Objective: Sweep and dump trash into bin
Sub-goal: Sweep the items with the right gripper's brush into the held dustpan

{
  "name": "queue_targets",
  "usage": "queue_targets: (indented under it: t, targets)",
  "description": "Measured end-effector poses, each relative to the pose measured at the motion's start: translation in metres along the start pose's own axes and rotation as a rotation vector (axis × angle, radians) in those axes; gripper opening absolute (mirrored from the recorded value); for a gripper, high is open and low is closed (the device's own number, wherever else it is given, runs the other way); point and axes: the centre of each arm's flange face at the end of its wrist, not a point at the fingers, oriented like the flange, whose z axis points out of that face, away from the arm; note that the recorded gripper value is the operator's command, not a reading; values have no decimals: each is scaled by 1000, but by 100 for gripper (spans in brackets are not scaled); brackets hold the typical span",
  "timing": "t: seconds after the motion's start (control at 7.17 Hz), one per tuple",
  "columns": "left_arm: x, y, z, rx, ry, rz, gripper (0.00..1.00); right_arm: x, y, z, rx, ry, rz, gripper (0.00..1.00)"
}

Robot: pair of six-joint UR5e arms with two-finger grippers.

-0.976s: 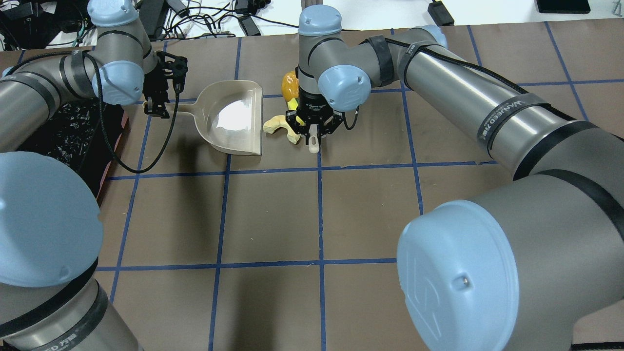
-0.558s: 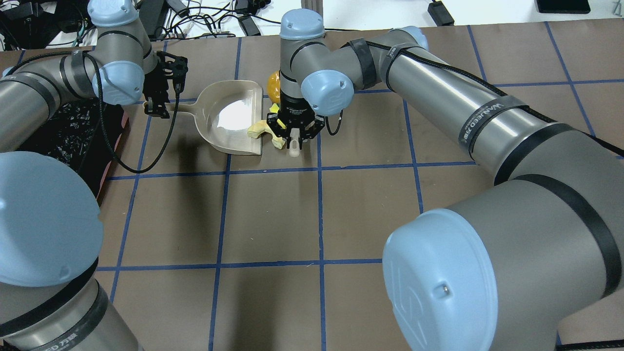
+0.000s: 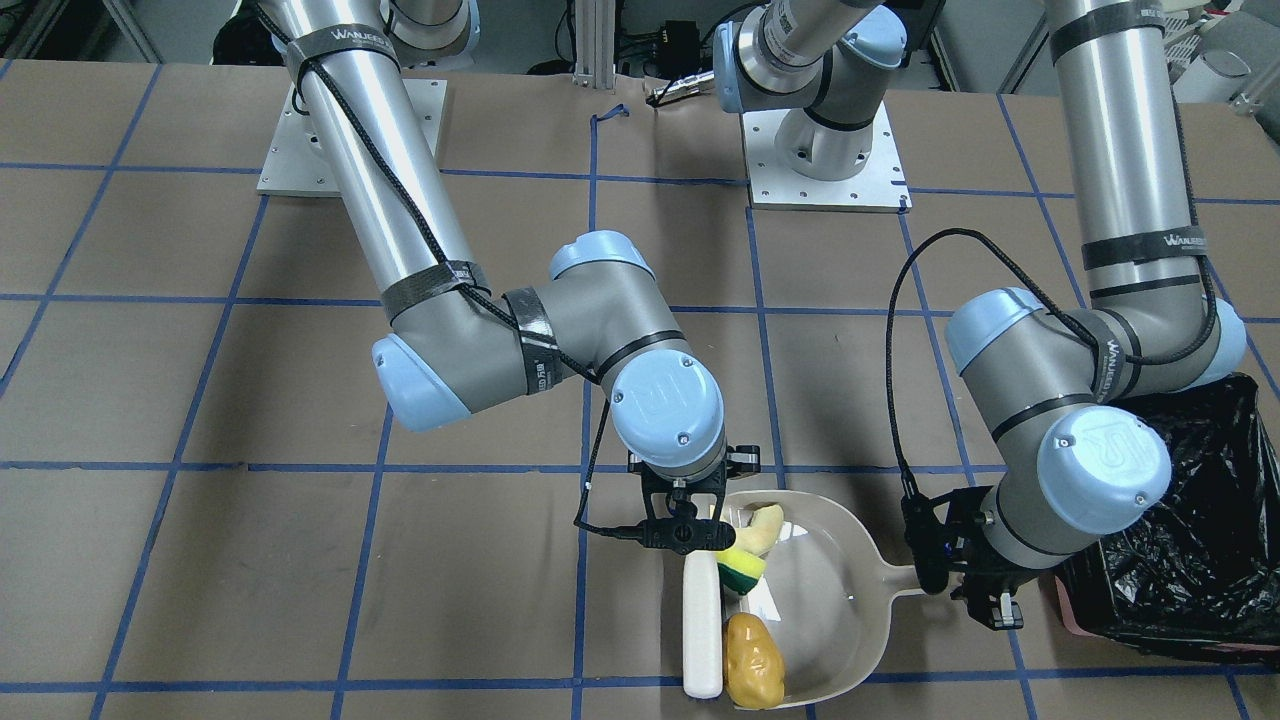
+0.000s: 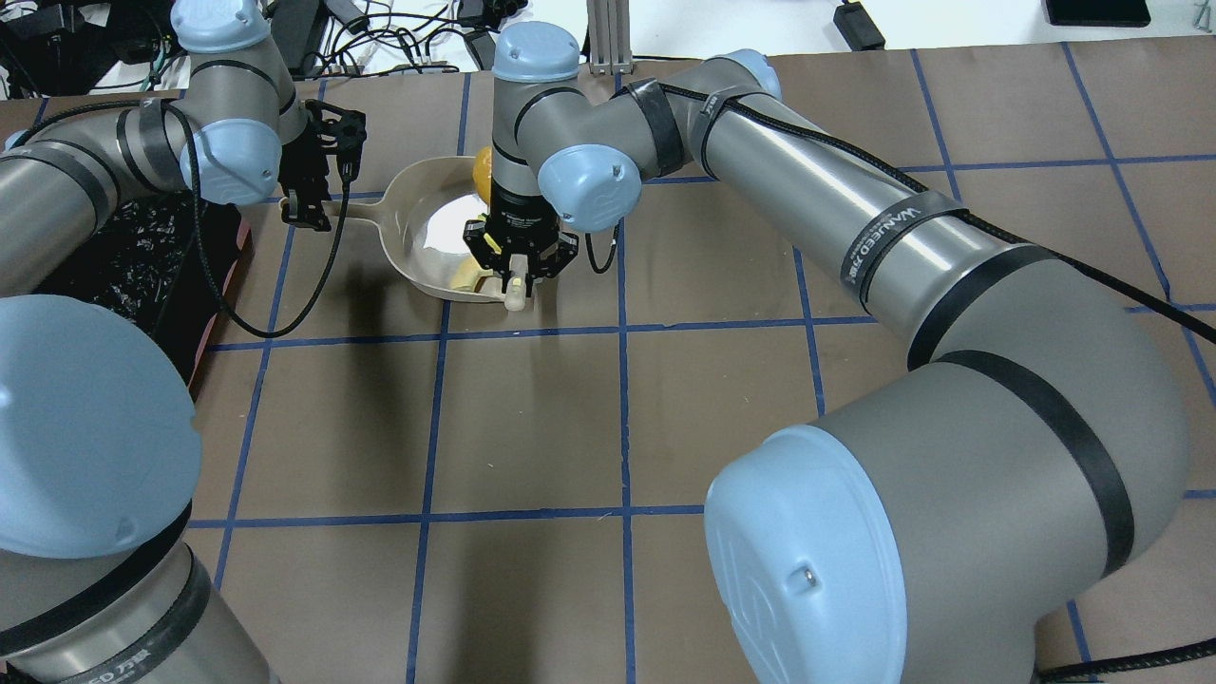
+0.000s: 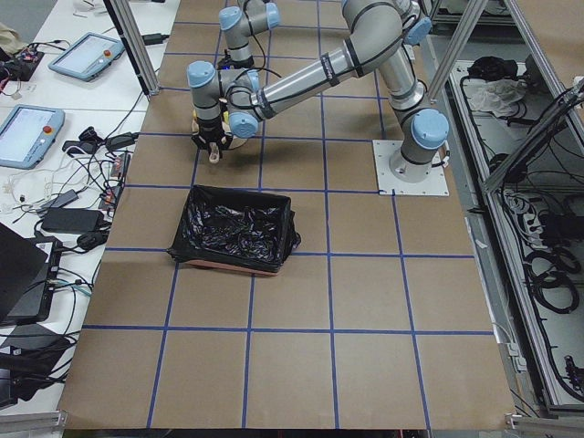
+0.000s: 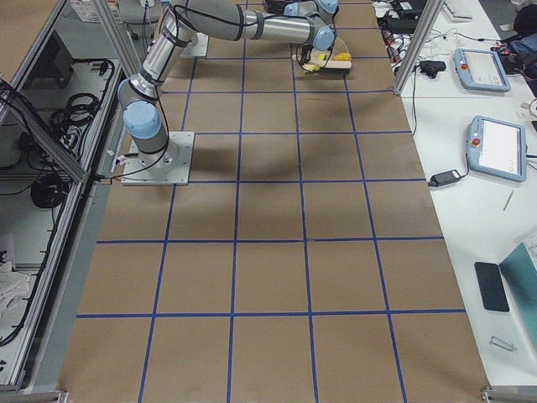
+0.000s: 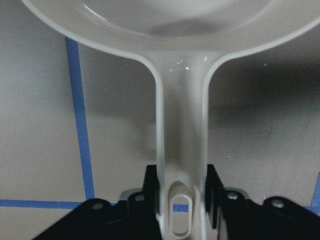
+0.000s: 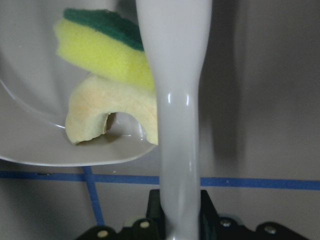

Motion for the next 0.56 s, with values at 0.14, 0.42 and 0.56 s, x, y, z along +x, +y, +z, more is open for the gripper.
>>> queue_targets:
  t: [0.14,0.42,0.56]
  targets:
    - [0,0,0,0,0,0,0,-15,7,-1,-8,-31,10,0]
    - [0,0,0,2,0,0,0,-43,20,0,-25,-90,36,0]
    - [0,0,0,3,0,1,0,-51,25,-2,-29,-122,43,0]
